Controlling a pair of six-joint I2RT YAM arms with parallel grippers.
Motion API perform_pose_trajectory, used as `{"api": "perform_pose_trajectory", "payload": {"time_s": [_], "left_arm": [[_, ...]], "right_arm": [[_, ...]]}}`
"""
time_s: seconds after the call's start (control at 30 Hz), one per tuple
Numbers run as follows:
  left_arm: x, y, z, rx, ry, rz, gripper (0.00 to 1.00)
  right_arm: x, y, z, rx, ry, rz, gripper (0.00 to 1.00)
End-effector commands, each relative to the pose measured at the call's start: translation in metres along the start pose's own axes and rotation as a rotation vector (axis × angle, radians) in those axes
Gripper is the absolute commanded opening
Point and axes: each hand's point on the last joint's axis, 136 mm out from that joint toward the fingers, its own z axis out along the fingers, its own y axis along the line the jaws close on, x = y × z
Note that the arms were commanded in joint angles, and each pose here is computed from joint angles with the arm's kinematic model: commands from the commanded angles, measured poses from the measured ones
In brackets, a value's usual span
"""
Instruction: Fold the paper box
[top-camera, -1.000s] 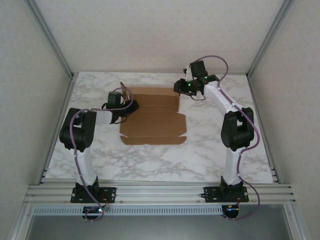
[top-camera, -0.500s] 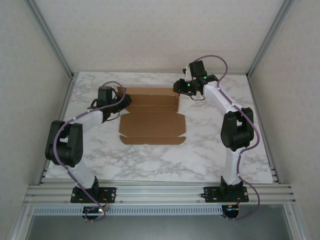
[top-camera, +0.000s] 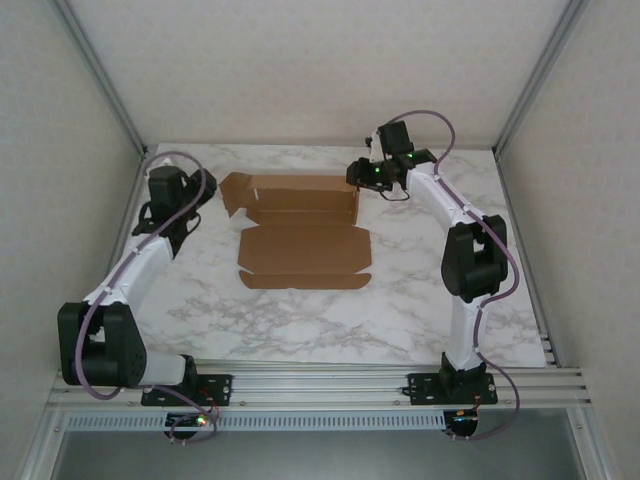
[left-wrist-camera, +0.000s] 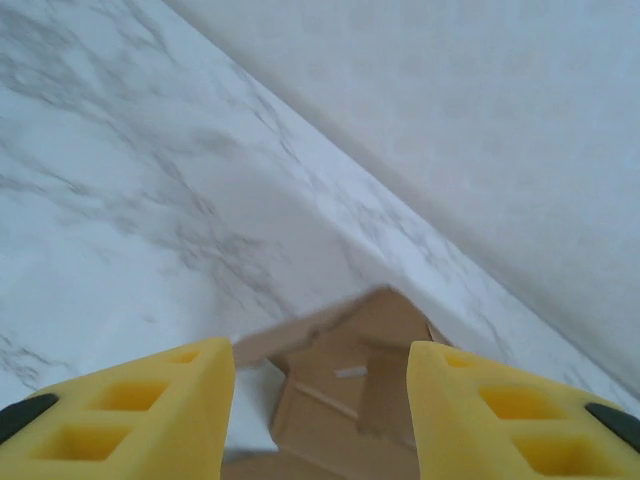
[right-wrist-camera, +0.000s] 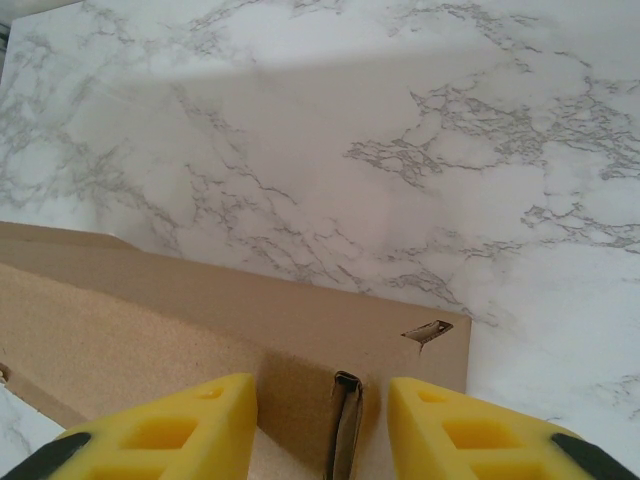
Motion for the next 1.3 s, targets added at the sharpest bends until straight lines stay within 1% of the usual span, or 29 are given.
{"api": "perform_pose_trajectory", "payload": {"time_s": [0.0,0.13,0.3,0.37,0.43,0.5,0.63,0.77,0.87,0.97,1.03,1.1,1.17,1.27], "left_arm": [[-0.033,0.002,0.009,-0.033,-0.069,-0.047,0.50],[-0.054,0.006,0.028,-0.046,-0.091,-0.079,0.50],[-0.076,0.023,0.059,-0.052,-0.093,-0.134,0.50],[-0.077,0.024,0.074,-0.028,-0.066,-0.136,0.51],[-0.075,0.029,0.092,-0.046,-0.017,-0.112,0.52],[-0.066,0.030,0.111,-0.038,0.035,-0.086,0.52],[-0.053,0.036,0.135,-0.029,0.103,-0.061,0.52],[-0.042,0.031,0.149,0.034,0.153,-0.080,0.51],[-0.039,0.033,0.159,0.035,0.172,-0.089,0.51],[-0.022,0.022,0.170,0.092,0.254,-0.097,0.50],[-0.004,0.012,0.172,0.123,0.306,-0.079,0.50],[0.015,0.008,0.169,0.125,0.339,-0.065,0.49],[0.033,0.007,0.161,0.142,0.362,-0.083,0.49],[0.047,0.006,0.146,0.180,0.372,-0.132,0.48]], "right_arm": [[0.020,-0.002,0.006,0.032,0.072,-0.018,0.40],[0.022,0.000,0.006,0.025,0.076,-0.021,0.40],[0.023,0.002,0.006,0.015,0.081,-0.026,0.40],[0.023,0.003,0.006,0.014,0.081,-0.030,0.40],[0.024,0.005,0.005,0.012,0.083,-0.032,0.40],[0.024,0.005,0.005,0.012,0.082,-0.036,0.40],[0.025,0.004,0.004,0.017,0.085,-0.039,0.40],[0.026,0.003,0.004,0.019,0.084,-0.040,0.40],[0.026,0.004,0.005,0.014,0.087,-0.036,0.40],[0.027,0.003,0.005,0.019,0.089,-0.034,0.40],[0.027,0.003,0.005,0.023,0.088,-0.037,0.40],[0.027,0.001,0.005,0.030,0.086,-0.039,0.40],[0.027,0.001,0.005,0.032,0.087,-0.041,0.40],[0.028,-0.001,0.007,0.038,0.088,-0.040,0.40]]}}
